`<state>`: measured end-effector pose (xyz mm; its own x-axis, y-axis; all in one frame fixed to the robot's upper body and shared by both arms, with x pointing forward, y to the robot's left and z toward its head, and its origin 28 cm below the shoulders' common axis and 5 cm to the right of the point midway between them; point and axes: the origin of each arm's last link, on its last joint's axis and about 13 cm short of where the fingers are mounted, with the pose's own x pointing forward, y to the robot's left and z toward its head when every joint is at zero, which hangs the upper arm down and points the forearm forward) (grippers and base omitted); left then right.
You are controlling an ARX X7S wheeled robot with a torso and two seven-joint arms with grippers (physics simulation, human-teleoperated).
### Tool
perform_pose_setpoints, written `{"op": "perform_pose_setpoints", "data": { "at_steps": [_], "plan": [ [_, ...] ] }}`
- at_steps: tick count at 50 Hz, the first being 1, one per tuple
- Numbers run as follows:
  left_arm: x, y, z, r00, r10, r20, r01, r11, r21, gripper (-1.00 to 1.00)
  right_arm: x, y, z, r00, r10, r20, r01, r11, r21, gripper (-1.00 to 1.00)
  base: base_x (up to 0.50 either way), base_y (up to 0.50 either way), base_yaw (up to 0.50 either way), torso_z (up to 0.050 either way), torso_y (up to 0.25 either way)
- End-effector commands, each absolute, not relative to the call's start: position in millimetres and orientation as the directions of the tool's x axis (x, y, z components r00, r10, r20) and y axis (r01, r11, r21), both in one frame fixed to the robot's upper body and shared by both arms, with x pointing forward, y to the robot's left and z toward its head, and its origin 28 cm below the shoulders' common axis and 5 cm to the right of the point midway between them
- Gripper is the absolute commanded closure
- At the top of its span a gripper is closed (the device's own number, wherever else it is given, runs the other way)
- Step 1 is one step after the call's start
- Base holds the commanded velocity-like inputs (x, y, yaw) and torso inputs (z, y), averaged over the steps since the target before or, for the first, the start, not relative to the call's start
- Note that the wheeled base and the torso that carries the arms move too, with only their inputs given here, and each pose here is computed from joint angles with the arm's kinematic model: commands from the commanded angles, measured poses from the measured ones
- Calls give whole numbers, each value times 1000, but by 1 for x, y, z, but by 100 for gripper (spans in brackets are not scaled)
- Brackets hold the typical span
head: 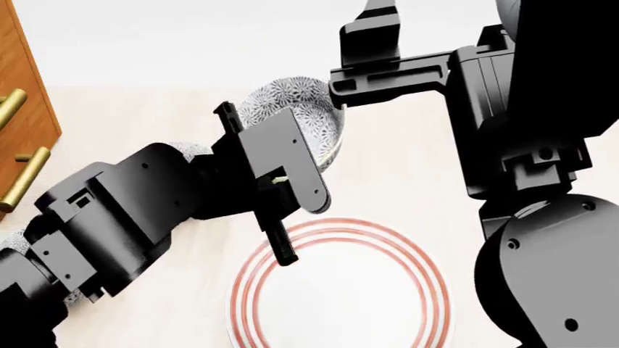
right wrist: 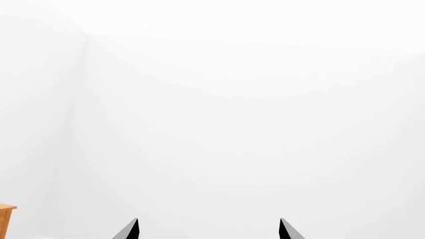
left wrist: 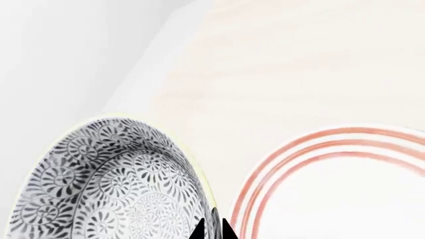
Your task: Put the bowl at the front on the plate.
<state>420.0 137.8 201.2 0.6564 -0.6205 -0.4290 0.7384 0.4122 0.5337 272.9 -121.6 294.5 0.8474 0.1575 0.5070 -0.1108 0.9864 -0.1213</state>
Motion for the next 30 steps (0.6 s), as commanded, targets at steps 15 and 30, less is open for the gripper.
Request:
{"op": "perform_pose_setpoints", "data": {
  "at_steps": [15,30],
  "plan": [
    [420,129,202,614,-640,-462,759,318,568,100,271,-124,295,846,150,512,-104,988,-118,-100,0,0,0,0,0],
    [412,120,204,599,-583,-549,787,302,538,100,269,-126,295,845,141,516,-96,989,-114,-100,0,0,0,0,1]
  ]
}}
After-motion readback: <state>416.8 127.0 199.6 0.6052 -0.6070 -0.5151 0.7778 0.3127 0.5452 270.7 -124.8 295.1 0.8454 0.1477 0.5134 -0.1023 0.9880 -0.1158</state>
